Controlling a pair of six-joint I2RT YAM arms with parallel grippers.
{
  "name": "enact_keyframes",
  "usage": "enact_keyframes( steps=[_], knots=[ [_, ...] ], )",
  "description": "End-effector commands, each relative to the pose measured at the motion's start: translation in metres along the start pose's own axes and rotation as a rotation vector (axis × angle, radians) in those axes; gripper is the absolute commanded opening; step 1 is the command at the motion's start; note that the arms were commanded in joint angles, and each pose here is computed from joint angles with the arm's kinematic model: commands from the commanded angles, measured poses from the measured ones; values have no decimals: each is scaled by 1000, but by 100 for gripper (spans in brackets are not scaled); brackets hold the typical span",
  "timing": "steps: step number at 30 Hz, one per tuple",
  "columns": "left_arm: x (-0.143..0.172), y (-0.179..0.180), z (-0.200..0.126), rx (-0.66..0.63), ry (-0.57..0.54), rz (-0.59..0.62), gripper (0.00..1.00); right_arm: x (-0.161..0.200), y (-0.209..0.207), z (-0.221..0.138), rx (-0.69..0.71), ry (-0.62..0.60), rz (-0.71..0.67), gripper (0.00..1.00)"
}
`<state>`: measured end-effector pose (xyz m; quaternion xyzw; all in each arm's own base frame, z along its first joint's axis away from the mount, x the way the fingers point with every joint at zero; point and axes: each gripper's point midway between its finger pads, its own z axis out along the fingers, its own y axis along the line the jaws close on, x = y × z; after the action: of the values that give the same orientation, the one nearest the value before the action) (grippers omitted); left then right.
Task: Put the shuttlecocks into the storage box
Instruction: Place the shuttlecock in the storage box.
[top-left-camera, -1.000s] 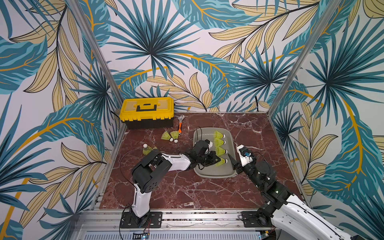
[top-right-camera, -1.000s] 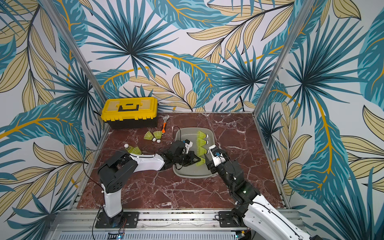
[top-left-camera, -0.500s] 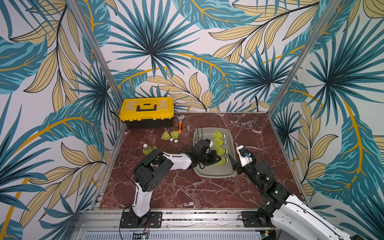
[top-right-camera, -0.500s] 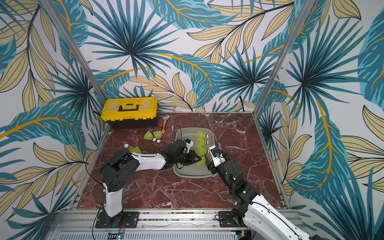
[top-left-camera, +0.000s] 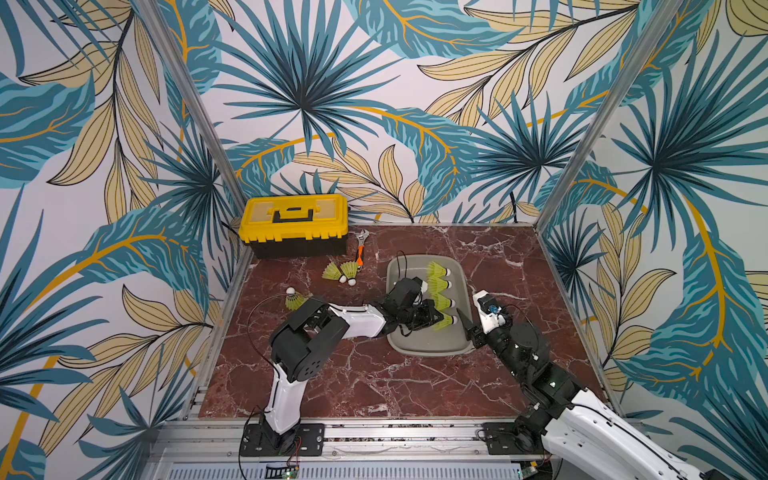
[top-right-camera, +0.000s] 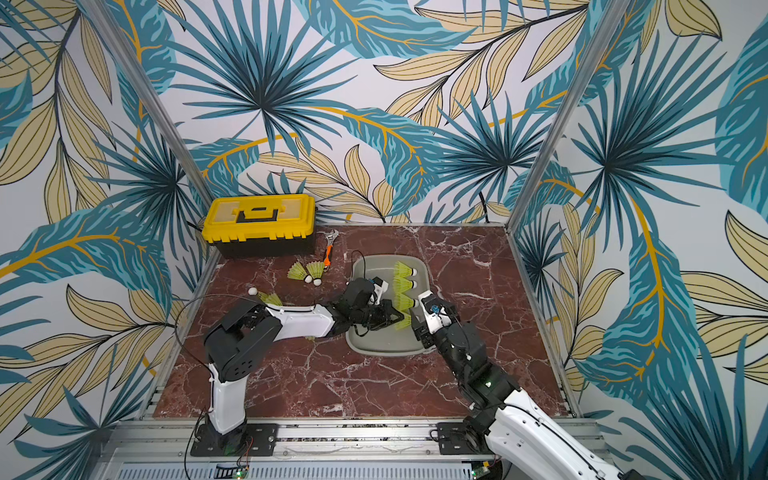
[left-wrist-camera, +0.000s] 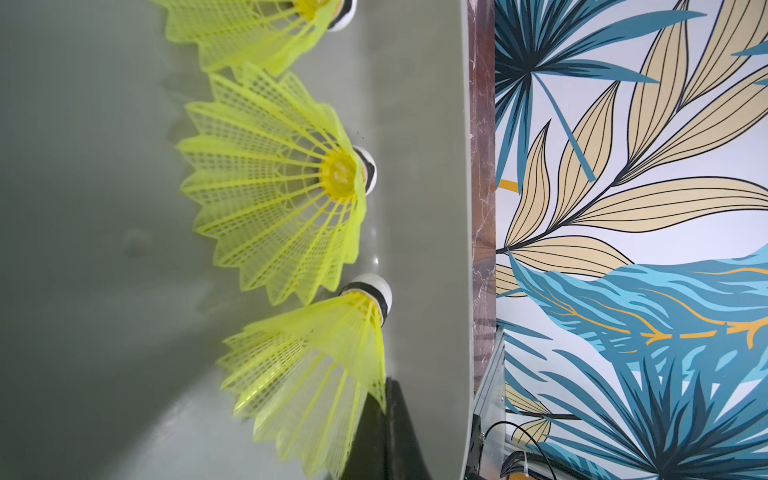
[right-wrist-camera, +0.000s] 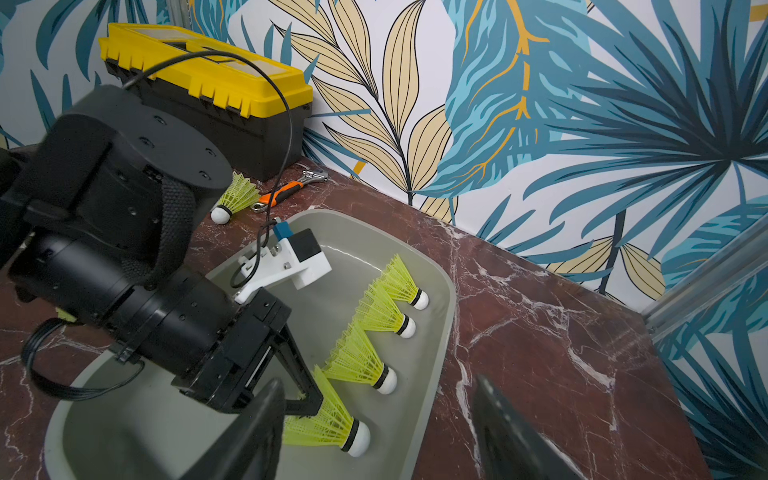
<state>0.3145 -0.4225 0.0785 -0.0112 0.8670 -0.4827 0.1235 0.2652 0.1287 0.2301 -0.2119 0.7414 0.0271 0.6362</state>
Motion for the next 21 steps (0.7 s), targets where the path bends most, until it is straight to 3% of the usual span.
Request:
enact_keyframes(
  steps=[1, 21],
  knots=[
    [-11, -8, 6, -1, -23, 22, 0, 9, -1, 2, 14, 14, -1, 71],
    [-19, -4, 11, -14, -61, 1, 0, 12, -1, 2, 17, 24, -9, 72]
  ],
)
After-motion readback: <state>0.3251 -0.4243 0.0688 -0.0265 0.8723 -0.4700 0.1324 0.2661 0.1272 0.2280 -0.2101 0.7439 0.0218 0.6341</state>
